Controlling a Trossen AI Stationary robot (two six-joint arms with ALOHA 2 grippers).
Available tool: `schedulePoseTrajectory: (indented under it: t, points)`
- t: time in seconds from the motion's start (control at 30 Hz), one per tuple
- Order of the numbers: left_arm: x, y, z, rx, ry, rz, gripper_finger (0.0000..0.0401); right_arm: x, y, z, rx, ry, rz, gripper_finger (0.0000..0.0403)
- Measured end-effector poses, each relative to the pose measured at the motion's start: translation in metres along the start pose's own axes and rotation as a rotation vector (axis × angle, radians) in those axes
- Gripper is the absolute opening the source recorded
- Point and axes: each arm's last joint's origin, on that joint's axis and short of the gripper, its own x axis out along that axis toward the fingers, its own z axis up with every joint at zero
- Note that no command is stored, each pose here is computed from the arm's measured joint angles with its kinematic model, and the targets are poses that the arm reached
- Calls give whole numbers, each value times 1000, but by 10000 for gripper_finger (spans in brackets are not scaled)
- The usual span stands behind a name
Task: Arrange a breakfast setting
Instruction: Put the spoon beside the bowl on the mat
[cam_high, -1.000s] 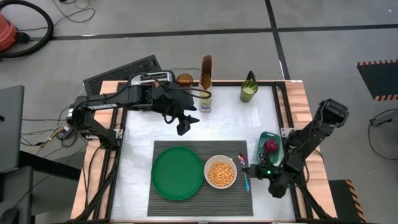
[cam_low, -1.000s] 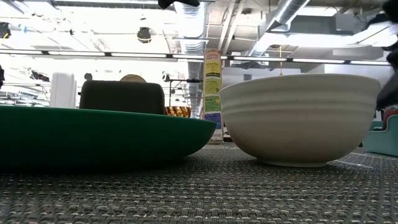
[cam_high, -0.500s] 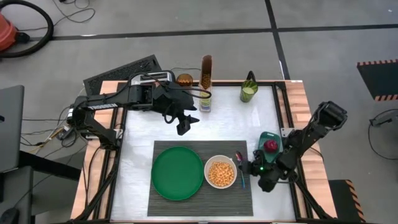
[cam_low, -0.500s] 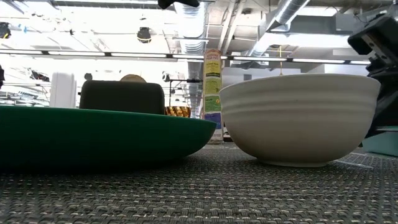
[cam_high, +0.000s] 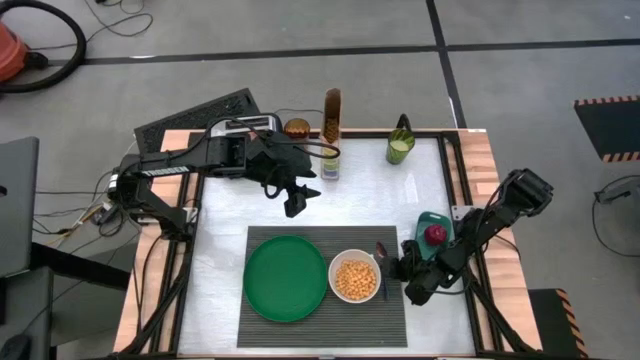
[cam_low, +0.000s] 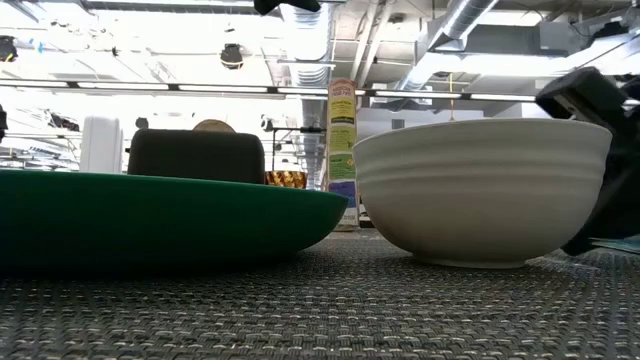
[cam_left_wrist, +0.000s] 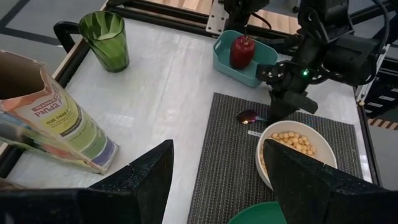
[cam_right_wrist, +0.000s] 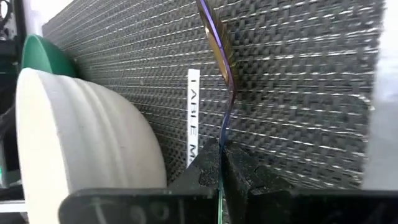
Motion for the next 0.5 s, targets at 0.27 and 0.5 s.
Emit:
schedulePoseTrajectory:
  t: [0.27, 0.5]
  points:
    - [0, 0, 0, 1, 0, 0, 230, 1, 2, -3, 5, 11, 2, 53]
    - [0, 0, 0, 1, 0, 0, 230, 1, 2, -5, 2, 17, -4, 68]
